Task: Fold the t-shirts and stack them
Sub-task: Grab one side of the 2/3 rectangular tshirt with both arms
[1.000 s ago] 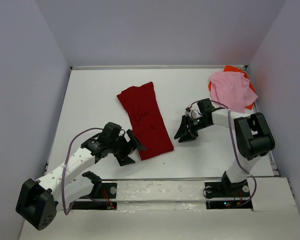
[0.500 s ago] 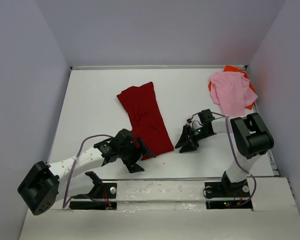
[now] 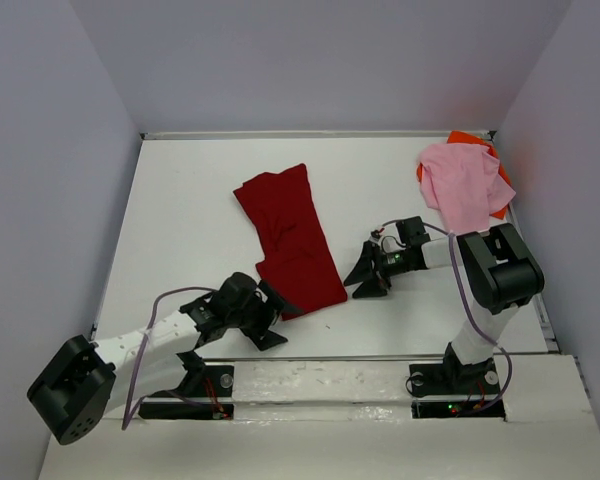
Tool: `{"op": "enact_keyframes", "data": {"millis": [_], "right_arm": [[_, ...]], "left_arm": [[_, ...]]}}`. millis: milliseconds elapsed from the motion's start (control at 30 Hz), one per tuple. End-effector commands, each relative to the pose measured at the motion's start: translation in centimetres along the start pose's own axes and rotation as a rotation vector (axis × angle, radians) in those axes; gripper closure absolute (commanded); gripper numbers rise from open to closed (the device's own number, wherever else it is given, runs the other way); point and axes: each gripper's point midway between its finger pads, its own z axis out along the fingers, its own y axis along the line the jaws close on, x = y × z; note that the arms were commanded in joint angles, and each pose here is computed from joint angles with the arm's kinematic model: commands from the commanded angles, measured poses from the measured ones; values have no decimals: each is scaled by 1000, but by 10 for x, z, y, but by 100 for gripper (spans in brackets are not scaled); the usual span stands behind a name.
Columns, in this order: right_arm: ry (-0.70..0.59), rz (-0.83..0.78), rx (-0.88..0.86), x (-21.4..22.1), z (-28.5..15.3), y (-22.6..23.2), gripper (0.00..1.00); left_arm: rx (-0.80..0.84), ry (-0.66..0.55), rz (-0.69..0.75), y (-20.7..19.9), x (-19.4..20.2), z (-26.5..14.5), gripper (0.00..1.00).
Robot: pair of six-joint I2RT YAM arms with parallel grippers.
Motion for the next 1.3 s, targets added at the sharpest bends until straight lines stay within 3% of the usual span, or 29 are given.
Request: {"op": "enact_keyframes", "data": {"millis": [0, 133, 200, 333, 467, 567, 733, 867, 967, 1267], "right_arm": [[-1, 14, -8, -3, 3, 0, 31], [1, 9, -13, -3, 2, 1, 30], [5, 11, -16, -2, 2, 1, 31], [10, 10, -21, -2, 3, 1, 30], [21, 16, -34, -2, 3, 3, 30], [22, 11, -39, -2, 2, 5, 30], [32, 11, -53, -2, 2, 7, 30], [36, 7, -59, -1, 2, 8, 30], [44, 18, -65, 0, 3, 7, 30], [35, 68, 23, 5, 4, -12, 30]], "left_arm": [[76, -45, -92, -1, -11, 1, 12], [162, -104, -158, 2, -23, -6, 56], [171, -121, -187, 6, -27, -7, 60], [117, -157, -177, 17, -32, -6, 54], [134, -195, -134, 8, -39, -1, 33], [105, -212, -108, 9, -43, 7, 29], [210, -265, -74, -7, -54, 14, 29], [209, -282, -68, -3, -58, 15, 31], [228, -277, -105, 5, -56, 12, 41], [200, -259, -114, 14, -50, 13, 41]]}}
